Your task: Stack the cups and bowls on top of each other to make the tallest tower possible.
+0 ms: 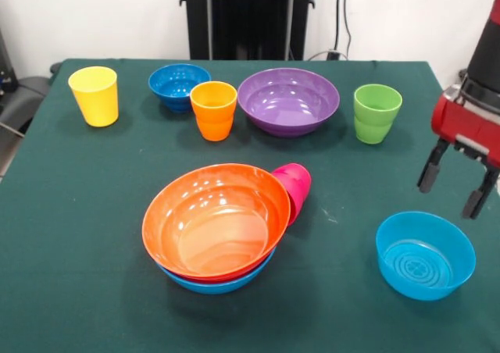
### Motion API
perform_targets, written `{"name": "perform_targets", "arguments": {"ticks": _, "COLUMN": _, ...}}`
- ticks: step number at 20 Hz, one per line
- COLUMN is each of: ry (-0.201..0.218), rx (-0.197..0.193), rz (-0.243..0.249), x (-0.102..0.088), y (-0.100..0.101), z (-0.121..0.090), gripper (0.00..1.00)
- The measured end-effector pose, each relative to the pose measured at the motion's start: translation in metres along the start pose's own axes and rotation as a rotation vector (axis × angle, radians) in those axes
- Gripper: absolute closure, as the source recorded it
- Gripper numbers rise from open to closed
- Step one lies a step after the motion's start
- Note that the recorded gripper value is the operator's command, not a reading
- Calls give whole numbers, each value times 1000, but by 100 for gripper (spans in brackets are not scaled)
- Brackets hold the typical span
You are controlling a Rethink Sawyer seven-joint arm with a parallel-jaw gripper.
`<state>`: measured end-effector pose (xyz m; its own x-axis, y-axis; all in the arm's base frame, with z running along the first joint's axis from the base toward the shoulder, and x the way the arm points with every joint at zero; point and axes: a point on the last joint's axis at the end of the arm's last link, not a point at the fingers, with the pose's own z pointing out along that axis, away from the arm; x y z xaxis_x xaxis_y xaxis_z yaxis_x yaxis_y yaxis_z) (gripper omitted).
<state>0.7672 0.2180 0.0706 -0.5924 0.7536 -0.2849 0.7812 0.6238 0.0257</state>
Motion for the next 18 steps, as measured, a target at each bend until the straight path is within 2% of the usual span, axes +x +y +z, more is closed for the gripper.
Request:
{"name": "perform_targets", "arguments": {"ticks": 4, "ry": 8, "rx": 23, "rz": -9, "x": 5, "y": -5, "z": 15, "gripper": 0}}
{"name": "perform_targets", "arguments": {"ticks": 9, "ry": 11, "rx": 42, "rz": -10, "x": 3, "y": -13, "z": 26, "gripper": 0}}
{"name": "perform_targets", "arguments": {"ticks": 18, "ry": 11, "rx": 59, "rz": 24, "x": -26, "y": -29, "z": 37, "gripper": 0}}
